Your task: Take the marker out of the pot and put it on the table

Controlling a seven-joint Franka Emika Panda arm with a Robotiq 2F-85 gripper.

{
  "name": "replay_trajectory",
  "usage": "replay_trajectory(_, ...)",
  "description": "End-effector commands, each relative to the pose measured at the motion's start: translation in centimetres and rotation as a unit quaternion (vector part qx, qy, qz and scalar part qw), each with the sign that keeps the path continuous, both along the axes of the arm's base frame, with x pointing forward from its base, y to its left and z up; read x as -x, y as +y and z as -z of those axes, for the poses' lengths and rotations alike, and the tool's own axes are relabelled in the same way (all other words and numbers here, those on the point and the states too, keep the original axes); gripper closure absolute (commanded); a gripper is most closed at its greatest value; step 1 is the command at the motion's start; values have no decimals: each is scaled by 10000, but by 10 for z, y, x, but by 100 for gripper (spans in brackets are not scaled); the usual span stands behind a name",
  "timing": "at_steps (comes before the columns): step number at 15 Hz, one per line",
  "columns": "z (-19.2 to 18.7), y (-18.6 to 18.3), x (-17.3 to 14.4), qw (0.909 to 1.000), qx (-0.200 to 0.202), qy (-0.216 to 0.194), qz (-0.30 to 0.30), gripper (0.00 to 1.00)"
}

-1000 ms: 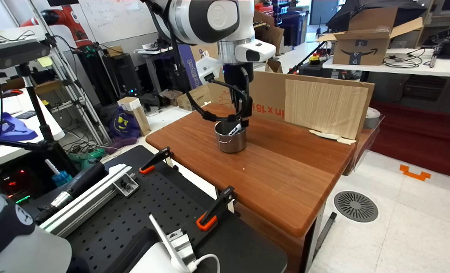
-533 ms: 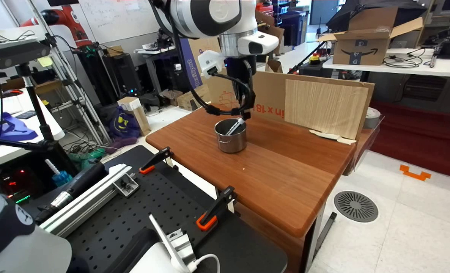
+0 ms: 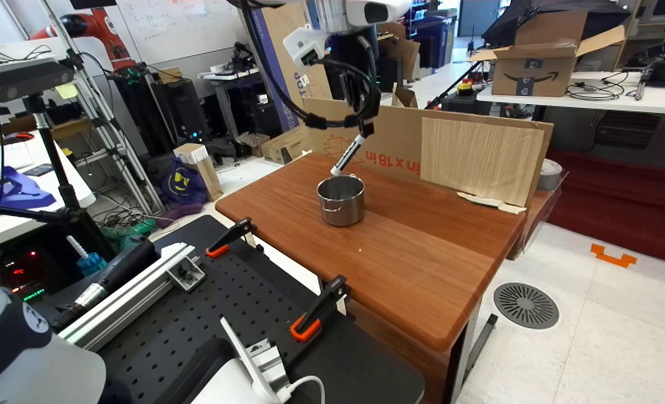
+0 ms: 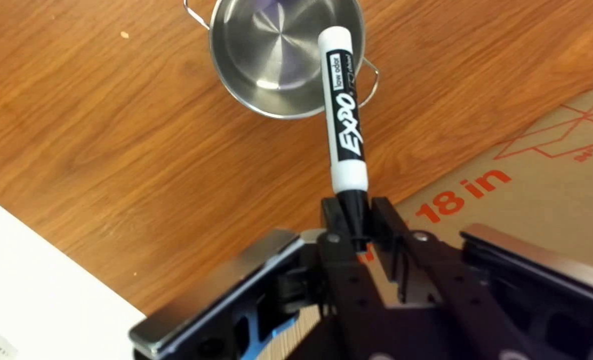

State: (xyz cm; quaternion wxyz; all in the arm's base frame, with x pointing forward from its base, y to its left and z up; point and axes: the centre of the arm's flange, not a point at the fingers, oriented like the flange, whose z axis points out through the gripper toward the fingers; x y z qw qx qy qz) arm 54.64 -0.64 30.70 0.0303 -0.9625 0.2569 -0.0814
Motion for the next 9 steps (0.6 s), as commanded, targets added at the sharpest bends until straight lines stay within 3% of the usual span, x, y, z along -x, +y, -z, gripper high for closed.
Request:
replay_trajectory(1, -39, 5, 11, 9996, -86, -197, -182, 95)
replay_trajectory(4, -50, 33, 9, 9985, -70, -258, -478, 95)
replay_trajectory(9, -20, 94, 13, 9929, -112, -84, -1184, 95)
